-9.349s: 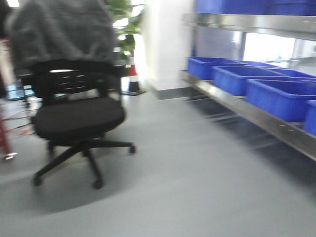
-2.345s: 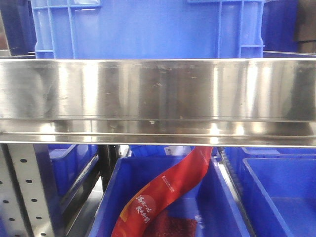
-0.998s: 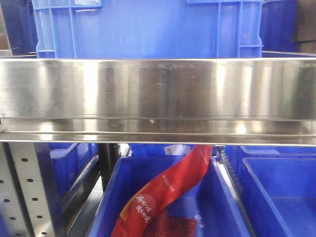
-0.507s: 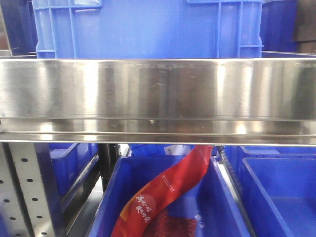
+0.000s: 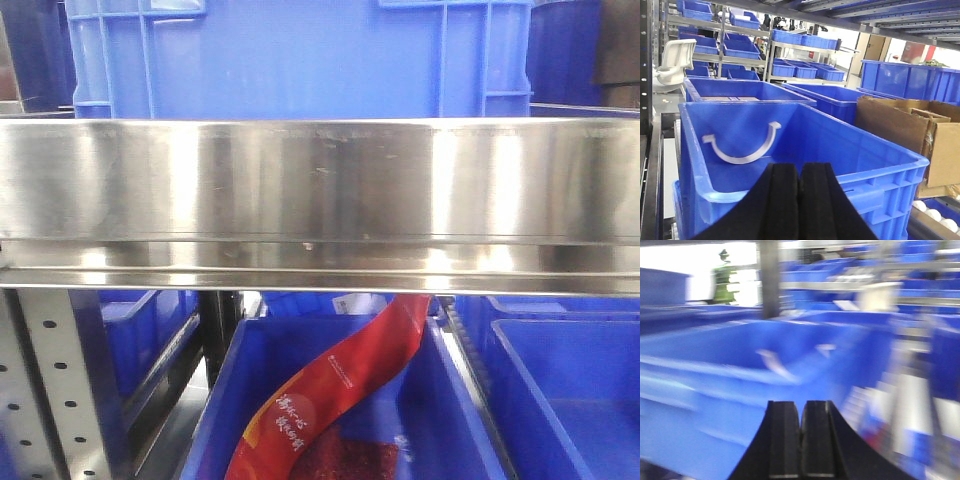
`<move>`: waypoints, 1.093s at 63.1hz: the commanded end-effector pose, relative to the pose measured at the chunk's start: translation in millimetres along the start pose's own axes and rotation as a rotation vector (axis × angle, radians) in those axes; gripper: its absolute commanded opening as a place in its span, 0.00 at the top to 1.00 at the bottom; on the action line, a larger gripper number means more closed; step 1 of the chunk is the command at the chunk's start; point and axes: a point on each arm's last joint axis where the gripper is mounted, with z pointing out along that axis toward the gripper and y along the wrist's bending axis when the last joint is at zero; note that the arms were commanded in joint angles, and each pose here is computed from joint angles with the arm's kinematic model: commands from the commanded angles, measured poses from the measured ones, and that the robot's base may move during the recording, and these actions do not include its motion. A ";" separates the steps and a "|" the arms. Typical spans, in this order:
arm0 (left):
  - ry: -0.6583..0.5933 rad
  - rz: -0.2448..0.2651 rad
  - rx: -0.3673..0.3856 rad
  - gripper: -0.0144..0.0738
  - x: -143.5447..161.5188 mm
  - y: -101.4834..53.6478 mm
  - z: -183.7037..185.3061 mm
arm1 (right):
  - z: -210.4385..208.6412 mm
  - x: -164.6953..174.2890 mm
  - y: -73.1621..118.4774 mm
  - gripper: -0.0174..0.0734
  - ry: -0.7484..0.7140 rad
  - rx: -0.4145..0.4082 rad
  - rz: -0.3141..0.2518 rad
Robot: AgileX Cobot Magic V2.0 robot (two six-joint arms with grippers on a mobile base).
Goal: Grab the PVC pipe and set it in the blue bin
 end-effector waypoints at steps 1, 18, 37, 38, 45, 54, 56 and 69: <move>-0.030 -0.006 0.003 0.96 -3.1 -0.6 -1.8 | -23.2 12.9 -9.0 0.99 -0.016 0.086 -0.015; -0.030 -0.006 0.003 0.96 -3.1 -0.6 -1.8 | -63.2 72.3 -21.2 0.99 -0.088 0.279 -0.030; -0.034 -0.006 0.003 0.96 -3.4 -0.6 -1.8 | -65.0 118.1 -27.1 0.99 -0.120 0.309 -0.027; -0.035 -0.006 0.003 0.96 -3.6 -0.6 -1.8 | -65.0 117.8 -27.2 0.99 -0.134 0.307 -0.019; -0.035 -0.006 0.003 0.96 -3.6 -0.6 -1.8 | -64.6 117.7 -25.8 0.99 -0.134 0.282 -0.009; -0.035 -0.006 0.003 0.96 -3.6 -0.6 -1.8 | -63.7 120.7 -23.8 0.99 -0.099 0.243 -0.020; -0.035 -0.006 0.003 0.96 -3.6 -0.6 -1.8 | -63.5 121.6 -23.3 0.99 -0.088 0.235 -0.025; -0.035 -0.006 0.003 0.96 -3.6 -0.6 -1.8 | -63.2 124.5 -23.1 0.99 -0.055 0.230 -0.023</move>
